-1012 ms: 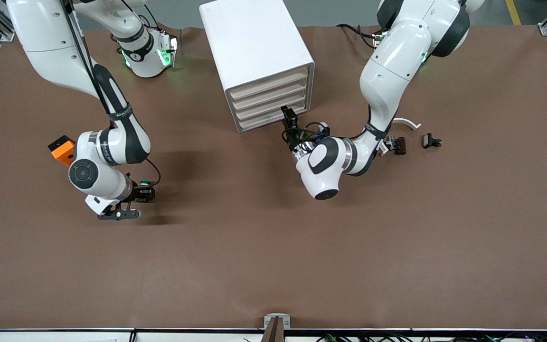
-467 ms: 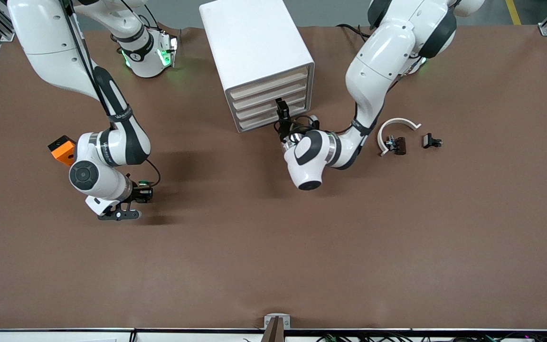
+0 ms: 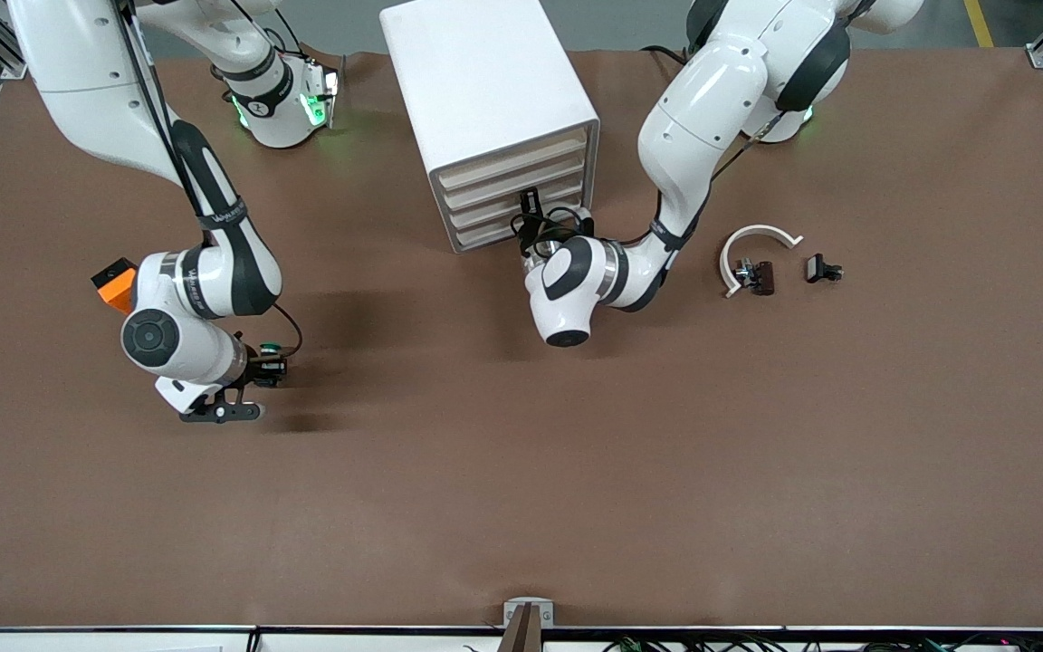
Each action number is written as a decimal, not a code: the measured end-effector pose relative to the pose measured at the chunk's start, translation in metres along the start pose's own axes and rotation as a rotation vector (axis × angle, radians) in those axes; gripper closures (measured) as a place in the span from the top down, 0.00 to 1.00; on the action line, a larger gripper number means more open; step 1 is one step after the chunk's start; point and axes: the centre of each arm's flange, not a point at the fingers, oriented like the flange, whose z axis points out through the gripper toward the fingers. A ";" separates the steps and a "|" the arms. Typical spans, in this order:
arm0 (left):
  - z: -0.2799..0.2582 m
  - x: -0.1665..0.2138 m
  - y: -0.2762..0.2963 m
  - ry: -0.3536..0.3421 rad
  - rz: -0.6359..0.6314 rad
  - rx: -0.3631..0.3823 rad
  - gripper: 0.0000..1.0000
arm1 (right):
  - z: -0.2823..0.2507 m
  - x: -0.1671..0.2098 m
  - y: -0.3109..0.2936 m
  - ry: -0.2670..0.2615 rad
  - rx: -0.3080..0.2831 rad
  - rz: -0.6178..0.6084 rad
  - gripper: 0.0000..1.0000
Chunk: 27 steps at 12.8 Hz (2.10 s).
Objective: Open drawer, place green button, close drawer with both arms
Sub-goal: 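Pull the cabinet drawer open with the left gripper while the right gripper holds the button, then release the drawer with the left gripper while the right gripper carries the button over it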
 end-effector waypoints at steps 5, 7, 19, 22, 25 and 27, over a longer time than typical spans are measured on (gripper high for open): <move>-0.095 0.046 0.018 -0.178 -0.008 -0.034 0.08 | -0.082 -0.013 -0.024 -0.069 -0.007 0.166 0.41; -0.125 0.063 0.022 -0.239 -0.007 -0.053 0.08 | -0.107 -0.029 -0.069 -0.079 -0.028 0.267 0.41; -0.230 0.088 0.014 -0.388 0.100 -0.342 1.00 | -0.166 -0.115 -0.297 -0.156 0.110 0.859 0.41; -0.285 0.126 -0.003 -0.403 0.166 -0.484 1.00 | -0.163 -0.142 -0.350 -0.128 0.134 0.962 0.41; -0.333 0.167 -0.035 -0.387 0.267 -0.628 1.00 | -0.141 -0.162 -0.393 -0.111 0.145 1.037 0.41; -0.360 0.195 -0.063 -0.331 0.286 -0.735 1.00 | -0.118 -0.169 -0.411 -0.108 0.133 1.055 0.41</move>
